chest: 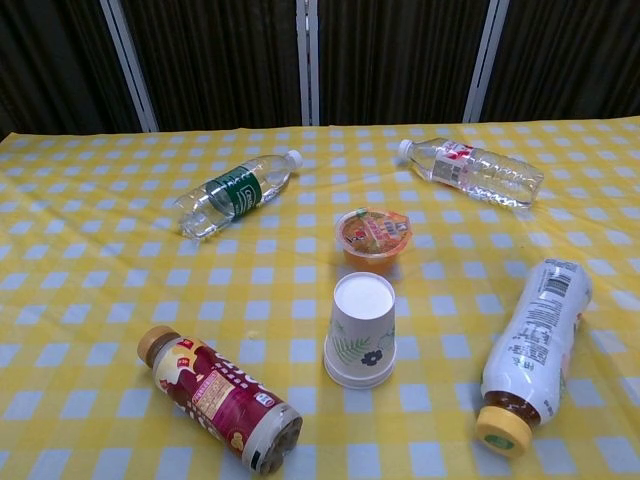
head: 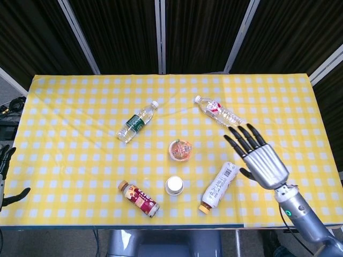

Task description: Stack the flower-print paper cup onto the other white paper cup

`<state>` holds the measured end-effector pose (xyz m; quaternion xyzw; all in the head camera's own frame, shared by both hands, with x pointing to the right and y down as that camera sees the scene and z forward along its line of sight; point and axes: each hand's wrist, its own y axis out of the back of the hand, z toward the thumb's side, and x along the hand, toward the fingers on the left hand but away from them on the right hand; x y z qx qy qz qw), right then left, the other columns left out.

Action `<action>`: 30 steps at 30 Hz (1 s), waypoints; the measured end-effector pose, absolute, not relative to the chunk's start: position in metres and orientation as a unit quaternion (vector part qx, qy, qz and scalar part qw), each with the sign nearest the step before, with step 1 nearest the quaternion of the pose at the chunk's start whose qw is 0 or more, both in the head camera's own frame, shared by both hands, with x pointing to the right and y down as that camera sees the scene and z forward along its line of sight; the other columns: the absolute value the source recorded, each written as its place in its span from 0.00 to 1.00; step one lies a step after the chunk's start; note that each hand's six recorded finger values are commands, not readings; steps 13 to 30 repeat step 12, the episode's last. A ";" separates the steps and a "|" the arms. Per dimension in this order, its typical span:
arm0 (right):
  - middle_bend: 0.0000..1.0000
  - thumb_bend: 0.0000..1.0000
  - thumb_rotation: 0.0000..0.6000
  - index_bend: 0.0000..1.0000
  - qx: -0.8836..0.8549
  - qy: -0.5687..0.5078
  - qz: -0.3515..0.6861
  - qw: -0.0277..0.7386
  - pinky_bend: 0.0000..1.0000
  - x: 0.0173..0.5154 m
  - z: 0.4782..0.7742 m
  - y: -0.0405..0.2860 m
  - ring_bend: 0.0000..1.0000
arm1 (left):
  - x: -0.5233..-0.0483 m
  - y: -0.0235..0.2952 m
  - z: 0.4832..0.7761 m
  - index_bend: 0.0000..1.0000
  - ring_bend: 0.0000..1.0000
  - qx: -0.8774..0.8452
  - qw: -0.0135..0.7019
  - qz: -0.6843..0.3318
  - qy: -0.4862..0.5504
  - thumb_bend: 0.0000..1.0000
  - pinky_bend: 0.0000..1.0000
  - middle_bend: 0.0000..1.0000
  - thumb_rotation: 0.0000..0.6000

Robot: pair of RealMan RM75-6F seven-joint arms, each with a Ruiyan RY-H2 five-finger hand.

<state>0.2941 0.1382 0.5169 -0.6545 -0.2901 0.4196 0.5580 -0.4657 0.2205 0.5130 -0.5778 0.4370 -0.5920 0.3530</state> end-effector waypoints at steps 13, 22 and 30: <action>0.00 0.00 1.00 0.00 -0.588 -0.322 0.522 0.528 0.00 0.368 0.546 0.182 0.00 | -0.470 0.221 0.511 0.00 0.00 -0.595 0.361 -0.558 0.452 0.00 0.00 0.00 1.00; 0.00 0.00 1.00 0.00 -0.588 -0.322 0.522 0.528 0.00 0.368 0.546 0.182 0.00 | -0.470 0.221 0.511 0.00 0.00 -0.595 0.361 -0.558 0.452 0.00 0.00 0.00 1.00; 0.00 0.00 1.00 0.00 -0.588 -0.322 0.522 0.528 0.00 0.368 0.546 0.182 0.00 | -0.470 0.221 0.511 0.00 0.00 -0.595 0.361 -0.558 0.452 0.00 0.00 0.00 1.00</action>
